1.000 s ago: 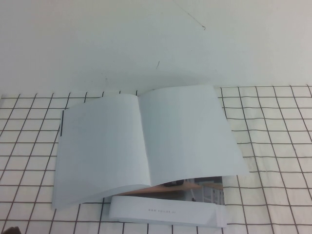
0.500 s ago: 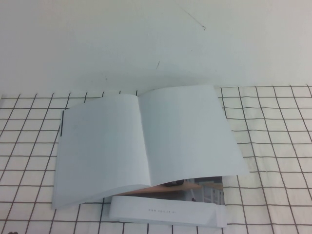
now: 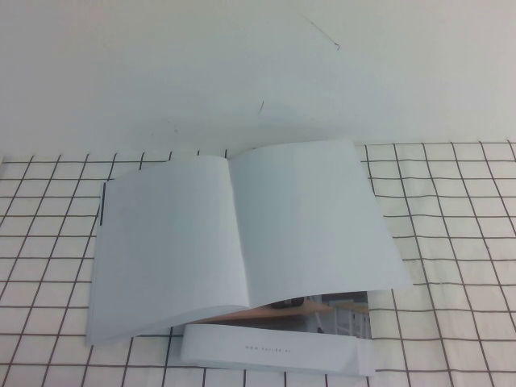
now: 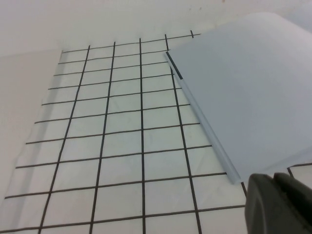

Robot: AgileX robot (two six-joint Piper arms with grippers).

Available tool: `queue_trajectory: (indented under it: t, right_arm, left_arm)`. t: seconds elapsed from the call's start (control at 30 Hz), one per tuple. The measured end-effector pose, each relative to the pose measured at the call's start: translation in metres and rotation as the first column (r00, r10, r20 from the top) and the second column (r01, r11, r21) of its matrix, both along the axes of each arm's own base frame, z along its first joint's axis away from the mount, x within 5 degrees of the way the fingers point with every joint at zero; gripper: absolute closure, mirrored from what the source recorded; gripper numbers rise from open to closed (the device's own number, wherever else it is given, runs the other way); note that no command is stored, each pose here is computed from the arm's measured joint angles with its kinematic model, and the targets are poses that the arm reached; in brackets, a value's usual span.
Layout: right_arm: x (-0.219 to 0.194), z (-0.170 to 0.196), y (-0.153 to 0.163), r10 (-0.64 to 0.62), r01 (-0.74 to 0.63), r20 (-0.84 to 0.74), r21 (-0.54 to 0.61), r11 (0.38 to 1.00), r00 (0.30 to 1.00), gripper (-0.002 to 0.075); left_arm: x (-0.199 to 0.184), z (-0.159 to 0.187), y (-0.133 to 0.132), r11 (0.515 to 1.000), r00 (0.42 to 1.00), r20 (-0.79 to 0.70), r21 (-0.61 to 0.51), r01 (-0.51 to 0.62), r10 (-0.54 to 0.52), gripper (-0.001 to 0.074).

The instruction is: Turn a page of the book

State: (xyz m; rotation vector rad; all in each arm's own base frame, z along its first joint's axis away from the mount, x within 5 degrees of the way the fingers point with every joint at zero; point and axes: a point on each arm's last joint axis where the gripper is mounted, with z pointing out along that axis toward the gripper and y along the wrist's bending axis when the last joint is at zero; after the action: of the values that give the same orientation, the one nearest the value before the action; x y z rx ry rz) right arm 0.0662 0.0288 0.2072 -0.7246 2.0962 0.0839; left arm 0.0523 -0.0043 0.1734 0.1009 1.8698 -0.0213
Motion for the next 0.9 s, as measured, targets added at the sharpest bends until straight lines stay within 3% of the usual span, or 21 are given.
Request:
queue_trajectory:
  t: [0.5,0.9]
  right_arm:
    - [0.0,-0.0001,0.0,0.0,0.0,0.0,0.0,1.0,1.0,0.0728]
    - [0.0,-0.0001,0.0,0.0,0.0,0.0,0.0,1.0,1.0,0.0728]
  left_arm:
    - [0.0,0.0002,-0.0016,0.989,1.0,-0.011,-0.146,-0.029,0.027,0.0738]
    - [0.0,0.0002,-0.0016,0.986,0.999,-0.013,-0.165,-0.035,0.033,0.0738]
